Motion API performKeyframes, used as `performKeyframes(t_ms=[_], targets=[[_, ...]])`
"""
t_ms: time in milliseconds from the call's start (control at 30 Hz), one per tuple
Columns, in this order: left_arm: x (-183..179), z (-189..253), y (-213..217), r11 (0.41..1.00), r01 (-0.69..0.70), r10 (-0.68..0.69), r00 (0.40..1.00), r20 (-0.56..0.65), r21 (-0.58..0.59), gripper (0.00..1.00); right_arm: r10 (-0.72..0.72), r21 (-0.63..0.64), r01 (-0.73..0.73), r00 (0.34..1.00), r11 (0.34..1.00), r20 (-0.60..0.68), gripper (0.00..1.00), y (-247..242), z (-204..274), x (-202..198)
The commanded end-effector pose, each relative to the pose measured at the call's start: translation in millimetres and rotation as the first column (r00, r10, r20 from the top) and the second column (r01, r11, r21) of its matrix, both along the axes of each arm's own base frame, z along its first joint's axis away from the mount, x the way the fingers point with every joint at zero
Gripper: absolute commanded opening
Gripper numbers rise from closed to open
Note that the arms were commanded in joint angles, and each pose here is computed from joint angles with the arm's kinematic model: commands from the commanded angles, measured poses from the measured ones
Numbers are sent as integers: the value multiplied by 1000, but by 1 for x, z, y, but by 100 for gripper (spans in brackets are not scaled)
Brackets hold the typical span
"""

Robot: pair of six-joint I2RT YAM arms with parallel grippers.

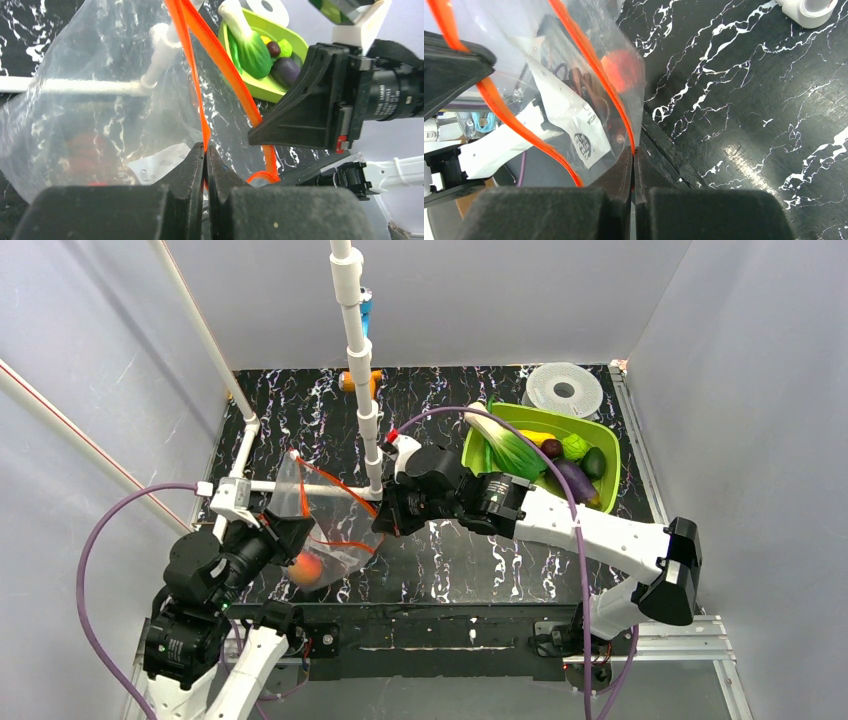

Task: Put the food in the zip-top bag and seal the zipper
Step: Adjust the zipper food storage bag at the center of the board.

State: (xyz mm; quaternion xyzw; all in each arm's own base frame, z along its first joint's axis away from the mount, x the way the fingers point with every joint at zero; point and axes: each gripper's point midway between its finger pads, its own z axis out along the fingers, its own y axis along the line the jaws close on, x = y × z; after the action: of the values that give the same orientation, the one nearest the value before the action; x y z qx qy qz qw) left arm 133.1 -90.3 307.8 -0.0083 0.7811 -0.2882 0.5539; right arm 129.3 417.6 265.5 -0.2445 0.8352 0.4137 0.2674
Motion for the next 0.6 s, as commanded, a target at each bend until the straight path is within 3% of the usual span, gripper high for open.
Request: performKeyframes(t_ms=[0,200,400,567], targets=[[5,-38,2,999,-10,17,990,-142,48,0,-15,32,14,999,999,32,1,-1,10,5],[18,-65,-1,988,51,-23,982,-189,145,0,18,-50,-19,999,999,-28,8,6,-20,0],[33,-73,-14,981,119,-95,983,-160,151,0,8,-102,-7,1000,995,15,43,-5,-20,6],[41,-90,-18,968,165,-136,978,-160,189,0,-82,-107,90,994,990,78,57,-37,-9,26]])
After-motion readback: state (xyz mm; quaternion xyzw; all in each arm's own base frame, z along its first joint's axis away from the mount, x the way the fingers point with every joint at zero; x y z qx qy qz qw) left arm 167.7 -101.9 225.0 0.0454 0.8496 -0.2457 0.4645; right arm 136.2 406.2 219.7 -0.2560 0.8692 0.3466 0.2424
